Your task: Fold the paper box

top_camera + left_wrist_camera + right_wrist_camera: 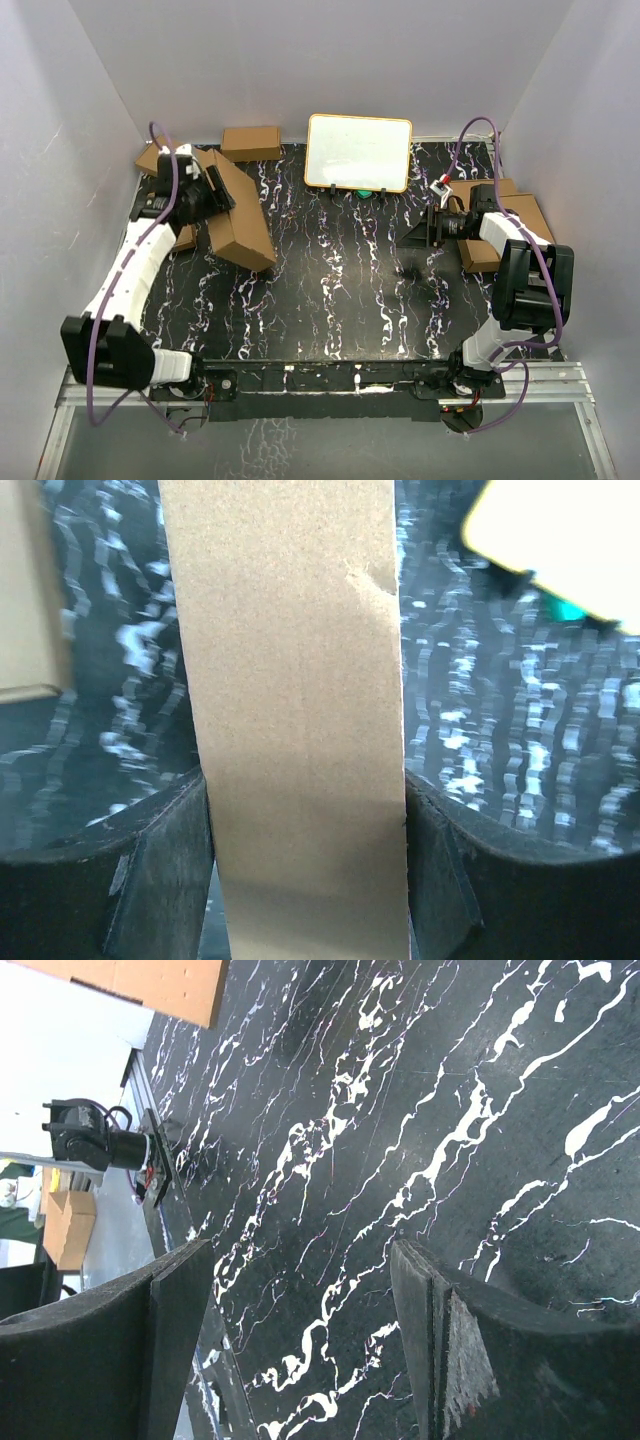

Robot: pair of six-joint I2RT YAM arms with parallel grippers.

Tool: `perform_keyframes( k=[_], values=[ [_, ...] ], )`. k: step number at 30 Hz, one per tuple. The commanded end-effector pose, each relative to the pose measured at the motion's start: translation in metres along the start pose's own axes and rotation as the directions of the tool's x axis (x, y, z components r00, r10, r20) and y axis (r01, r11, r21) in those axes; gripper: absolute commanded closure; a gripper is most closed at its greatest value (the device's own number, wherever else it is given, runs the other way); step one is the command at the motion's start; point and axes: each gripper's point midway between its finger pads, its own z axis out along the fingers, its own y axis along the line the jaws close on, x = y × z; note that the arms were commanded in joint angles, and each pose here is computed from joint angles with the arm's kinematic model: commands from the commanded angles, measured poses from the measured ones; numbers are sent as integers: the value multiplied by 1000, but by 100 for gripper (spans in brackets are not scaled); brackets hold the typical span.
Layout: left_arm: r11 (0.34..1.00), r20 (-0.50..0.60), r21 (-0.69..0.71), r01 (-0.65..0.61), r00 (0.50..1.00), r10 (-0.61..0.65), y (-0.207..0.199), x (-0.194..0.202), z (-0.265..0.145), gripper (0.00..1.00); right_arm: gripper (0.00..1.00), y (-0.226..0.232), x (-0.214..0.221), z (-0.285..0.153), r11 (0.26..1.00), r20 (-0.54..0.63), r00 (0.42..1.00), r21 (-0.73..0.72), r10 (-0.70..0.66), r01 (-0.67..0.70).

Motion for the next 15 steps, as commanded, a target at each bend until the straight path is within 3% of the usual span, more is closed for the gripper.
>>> perform_keyframes(
  k=[1, 8, 12, 15],
  values=[
    [920, -116, -260, -292, 956, 270, 48, -21, -7, 84, 23, 7, -11, -4, 995, 38, 995, -22, -95, 96],
    [803, -199, -372, -465, 885, 420, 50, -68, 30, 85, 23, 3, -9, -4, 996, 37, 996, -18, -84, 84],
    [635, -334, -427, -643, 765, 550, 43, -67, 60, 83, 23, 1, -8, -4, 997, 34, 996, -20, -78, 78],
    [484, -408, -462, -743, 663, 628, 34, -64, 76, 75, 23, 1, -7, -4, 997, 34, 997, -21, -74, 75]
  ],
)
